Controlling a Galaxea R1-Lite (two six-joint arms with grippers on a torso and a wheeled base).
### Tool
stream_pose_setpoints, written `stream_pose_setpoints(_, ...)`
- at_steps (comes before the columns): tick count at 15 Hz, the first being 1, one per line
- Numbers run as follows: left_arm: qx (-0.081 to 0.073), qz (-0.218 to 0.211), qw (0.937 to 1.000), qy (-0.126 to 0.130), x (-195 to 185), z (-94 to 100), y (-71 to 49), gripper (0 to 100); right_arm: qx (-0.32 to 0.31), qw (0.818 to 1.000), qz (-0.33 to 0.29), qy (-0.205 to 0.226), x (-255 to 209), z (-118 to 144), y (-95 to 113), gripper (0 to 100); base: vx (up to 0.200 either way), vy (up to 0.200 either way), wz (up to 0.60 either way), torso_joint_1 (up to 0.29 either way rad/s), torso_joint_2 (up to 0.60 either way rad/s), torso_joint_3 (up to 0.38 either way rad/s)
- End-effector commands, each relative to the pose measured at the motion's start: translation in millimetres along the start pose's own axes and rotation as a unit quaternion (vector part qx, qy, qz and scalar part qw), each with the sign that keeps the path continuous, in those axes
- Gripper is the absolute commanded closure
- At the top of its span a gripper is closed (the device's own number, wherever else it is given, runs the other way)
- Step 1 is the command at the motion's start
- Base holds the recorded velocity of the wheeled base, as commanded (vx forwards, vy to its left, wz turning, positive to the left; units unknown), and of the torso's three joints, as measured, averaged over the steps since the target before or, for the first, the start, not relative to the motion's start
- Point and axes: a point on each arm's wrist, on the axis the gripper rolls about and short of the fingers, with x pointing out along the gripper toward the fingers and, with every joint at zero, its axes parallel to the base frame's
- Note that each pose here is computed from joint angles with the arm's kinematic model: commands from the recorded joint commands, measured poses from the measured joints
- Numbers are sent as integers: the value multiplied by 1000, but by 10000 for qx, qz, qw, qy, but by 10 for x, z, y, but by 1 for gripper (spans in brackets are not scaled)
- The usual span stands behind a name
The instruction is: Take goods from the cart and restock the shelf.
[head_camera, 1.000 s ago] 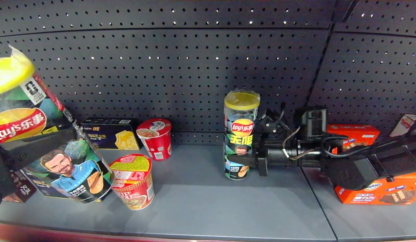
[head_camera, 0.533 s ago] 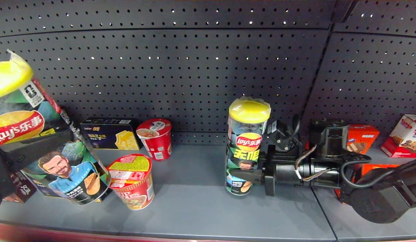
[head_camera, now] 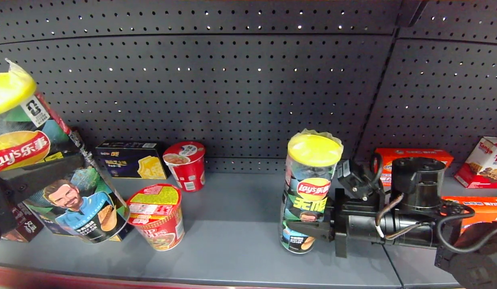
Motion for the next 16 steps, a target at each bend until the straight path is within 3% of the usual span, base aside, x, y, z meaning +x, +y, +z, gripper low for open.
stream_pose_setpoints(1, -3, 16, 10000, -6, -2, 3, 5, 100, 63, 9999, 29, 87, -74, -99, 82, 100, 0, 0, 0, 0, 0, 0)
stream_pose_setpoints(13, -4, 67, 10000, 30, -13, -21, 2, 100, 174, 9996, 76, 225, -6, -285, 73, 100, 0, 0, 0, 0, 0, 0)
stream_pose_setpoints(14, -5, 65, 10000, 45, -10, -30, 2, 100, 163, 9996, 81, 212, 0, -282, 73, 0, 0, 0, 0, 0, 0, 0)
stream_pose_setpoints(16, -9, 60, 9999, 106, -4, -69, -1, 100, 171, 9996, 59, 220, -19, -288, 77, 0, 0, 0, 0, 0, 0, 0)
